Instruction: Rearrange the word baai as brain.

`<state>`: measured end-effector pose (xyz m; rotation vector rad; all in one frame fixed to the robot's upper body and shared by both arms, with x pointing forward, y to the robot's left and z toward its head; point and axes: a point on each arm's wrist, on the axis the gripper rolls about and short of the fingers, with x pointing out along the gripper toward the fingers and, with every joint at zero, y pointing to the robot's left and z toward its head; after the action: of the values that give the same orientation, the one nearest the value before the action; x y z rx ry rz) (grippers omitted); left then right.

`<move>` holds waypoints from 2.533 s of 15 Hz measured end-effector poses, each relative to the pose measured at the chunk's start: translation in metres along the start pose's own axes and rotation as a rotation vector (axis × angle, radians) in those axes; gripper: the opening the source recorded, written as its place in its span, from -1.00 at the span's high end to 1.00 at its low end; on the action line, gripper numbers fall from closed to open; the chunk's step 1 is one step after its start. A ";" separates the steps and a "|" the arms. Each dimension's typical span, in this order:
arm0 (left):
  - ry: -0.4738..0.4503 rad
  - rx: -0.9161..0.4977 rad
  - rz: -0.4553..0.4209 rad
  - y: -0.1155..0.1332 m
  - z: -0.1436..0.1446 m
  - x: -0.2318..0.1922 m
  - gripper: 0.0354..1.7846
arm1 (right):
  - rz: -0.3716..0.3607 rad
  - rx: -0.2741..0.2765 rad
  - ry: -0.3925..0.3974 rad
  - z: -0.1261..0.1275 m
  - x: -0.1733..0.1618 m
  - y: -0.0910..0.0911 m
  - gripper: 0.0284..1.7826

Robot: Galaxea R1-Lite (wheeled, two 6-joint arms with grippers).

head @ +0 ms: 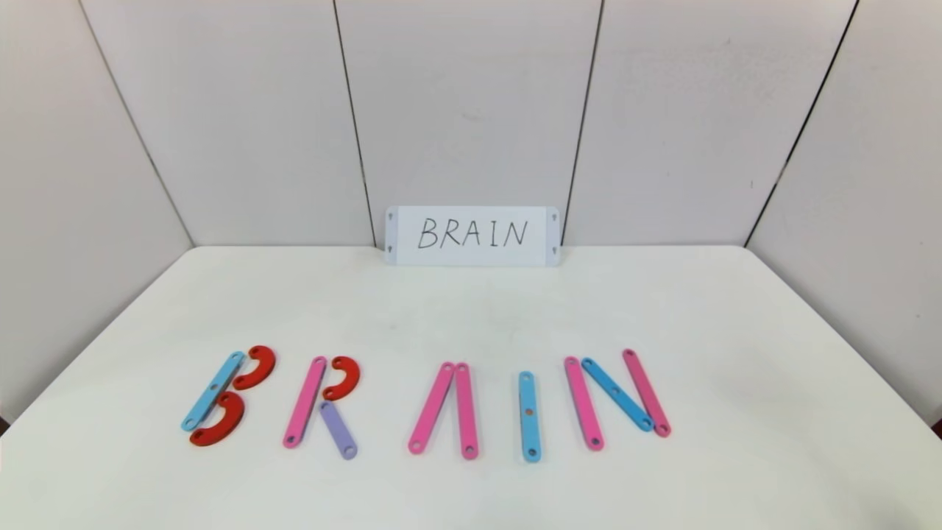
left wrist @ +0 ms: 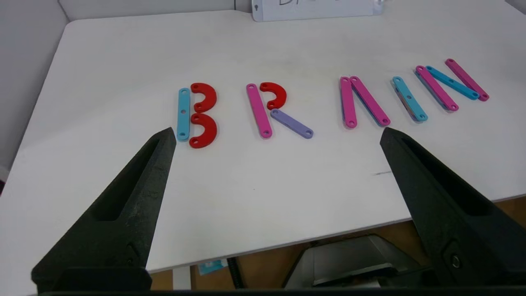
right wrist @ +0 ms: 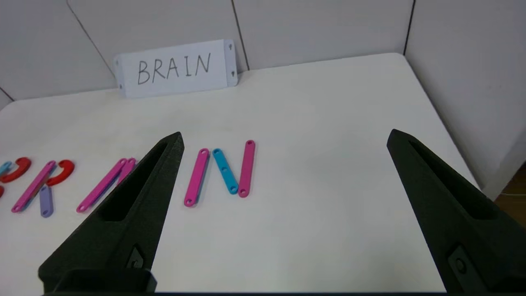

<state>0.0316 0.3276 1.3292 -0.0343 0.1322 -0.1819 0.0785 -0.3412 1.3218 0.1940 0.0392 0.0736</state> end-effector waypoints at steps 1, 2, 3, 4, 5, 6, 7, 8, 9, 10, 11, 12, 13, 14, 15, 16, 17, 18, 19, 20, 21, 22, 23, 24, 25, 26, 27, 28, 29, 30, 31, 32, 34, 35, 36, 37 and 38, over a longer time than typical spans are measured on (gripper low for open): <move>-0.010 -0.006 0.035 -0.001 -0.003 -0.004 -0.95 | -0.024 0.004 -0.033 -0.003 -0.007 -0.001 -0.94; -0.028 -0.012 0.076 -0.002 -0.005 -0.006 -0.95 | -0.060 0.007 -0.062 -0.006 -0.012 -0.002 -0.94; -0.054 -0.015 0.117 -0.002 -0.006 -0.009 -0.95 | -0.111 0.009 -0.086 -0.009 -0.015 -0.003 -0.94; -0.087 -0.003 0.132 -0.001 -0.006 -0.012 -0.95 | -0.166 0.010 -0.105 -0.012 -0.016 -0.005 -0.94; -0.106 0.016 0.122 -0.001 -0.005 -0.016 -0.95 | -0.189 0.014 -0.125 -0.012 -0.017 -0.006 -0.94; -0.120 0.046 0.107 0.000 -0.006 -0.020 -0.95 | -0.197 0.015 -0.133 -0.013 -0.018 -0.006 -0.94; -0.126 0.058 0.100 0.001 -0.008 -0.021 -0.95 | -0.205 0.015 -0.140 -0.013 -0.018 -0.006 -0.94; -0.132 0.062 0.097 0.001 -0.012 -0.021 -0.95 | -0.214 0.015 -0.144 -0.013 -0.019 -0.006 -0.94; -0.136 0.064 0.097 0.001 -0.017 -0.021 -0.95 | -0.219 0.015 -0.144 -0.014 -0.020 -0.006 -0.94; -0.151 0.066 0.098 0.001 -0.021 -0.020 -0.95 | -0.234 0.010 -0.147 -0.013 -0.020 -0.005 -0.94; -0.178 0.069 0.098 0.002 -0.024 -0.020 -0.95 | -0.258 -0.004 -0.153 -0.012 -0.020 -0.004 -0.94; -0.209 0.069 0.102 0.002 -0.026 -0.020 -0.95 | -0.274 -0.035 -0.159 -0.011 -0.020 -0.001 -0.94; -0.225 0.069 0.103 0.002 -0.029 -0.021 -0.95 | -0.268 -0.061 -0.164 -0.011 -0.022 0.000 -0.94; -0.244 0.070 0.105 0.001 -0.032 -0.024 -0.95 | -0.249 -0.082 -0.176 -0.012 -0.025 0.001 -0.94; -0.266 0.074 0.107 0.001 -0.036 -0.026 -0.95 | -0.216 -0.108 -0.188 -0.015 -0.029 0.002 -0.94; -0.289 0.080 0.109 0.001 -0.039 -0.028 -0.95 | -0.173 -0.133 -0.202 -0.020 -0.034 0.002 -0.94; -0.309 0.081 0.118 0.001 -0.043 -0.026 -0.95 | -0.132 -0.155 -0.214 -0.028 -0.038 0.001 -0.94; -0.334 0.080 0.137 0.003 -0.046 -0.022 -0.95 | -0.089 -0.178 -0.221 -0.037 -0.041 0.001 -0.94; -0.346 0.079 0.159 0.004 -0.051 -0.015 -0.95 | -0.054 -0.210 -0.221 -0.049 -0.041 -0.001 -0.94; -0.359 0.079 0.176 0.007 -0.057 -0.006 -0.95 | -0.039 -0.235 -0.223 -0.060 -0.038 -0.003 -0.94; -0.366 0.079 0.184 0.009 -0.064 0.004 -0.95 | -0.032 -0.253 -0.237 -0.069 -0.033 -0.005 -0.94; -0.365 0.079 0.189 0.011 -0.073 0.013 -0.95 | -0.031 -0.270 -0.239 -0.080 -0.027 -0.008 -0.94; -0.353 0.080 0.191 0.013 -0.083 0.023 -0.95 | -0.033 -0.289 -0.231 -0.091 -0.021 -0.010 -0.94; -0.326 0.084 0.194 0.014 -0.093 0.030 -0.95 | -0.033 -0.307 -0.220 -0.102 -0.015 -0.013 -0.94; -0.295 0.089 0.197 0.016 -0.103 0.037 -0.95 | -0.030 -0.317 -0.214 -0.110 -0.011 -0.015 -0.94; -0.267 0.096 0.199 0.017 -0.112 0.042 -0.95 | -0.029 -0.315 -0.196 -0.117 -0.009 -0.016 -0.94; -0.244 0.106 0.201 0.018 -0.118 0.046 -0.95 | -0.029 -0.308 -0.169 -0.122 -0.007 -0.017 -0.94; -0.227 0.115 0.201 0.018 -0.124 0.049 -0.95 | -0.029 -0.299 -0.141 -0.126 -0.006 -0.018 -0.94; -0.213 0.118 0.197 0.019 -0.128 0.051 -0.95 | -0.034 -0.288 -0.102 -0.131 -0.005 -0.019 -0.94; -0.198 0.117 0.195 0.019 -0.131 0.052 -0.95 | -0.040 -0.271 -0.067 -0.135 -0.005 -0.020 -0.94; -0.185 0.115 0.190 0.019 -0.133 0.053 -0.95 | -0.049 -0.245 -0.037 -0.138 -0.005 -0.021 -0.94; -0.161 0.114 0.186 0.019 -0.136 0.054 -0.95 | -0.052 -0.230 -0.037 -0.138 -0.005 -0.021 -0.94; -0.120 0.114 0.182 0.019 -0.140 0.054 -0.95 | -0.052 -0.226 -0.036 -0.138 -0.005 -0.021 -0.94; -0.121 0.108 0.181 0.019 -0.140 0.054 -0.95 | -0.052 -0.227 -0.036 -0.138 -0.005 -0.021 -0.94; -0.123 0.105 0.181 0.019 -0.140 0.054 -0.95 | -0.052 -0.227 -0.036 -0.138 -0.005 -0.021 -0.94; -0.123 0.104 0.181 0.019 -0.140 0.054 -0.95 | -0.053 -0.224 -0.035 -0.138 -0.005 -0.021 -0.94; -0.122 0.108 0.180 0.019 -0.141 0.054 -0.95 | -0.055 -0.223 -0.036 -0.138 -0.005 -0.021 -0.94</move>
<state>0.0692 0.3336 1.1821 0.0741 0.0038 -0.0063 0.0691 -0.3361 1.1823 -0.0287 0.0002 0.0192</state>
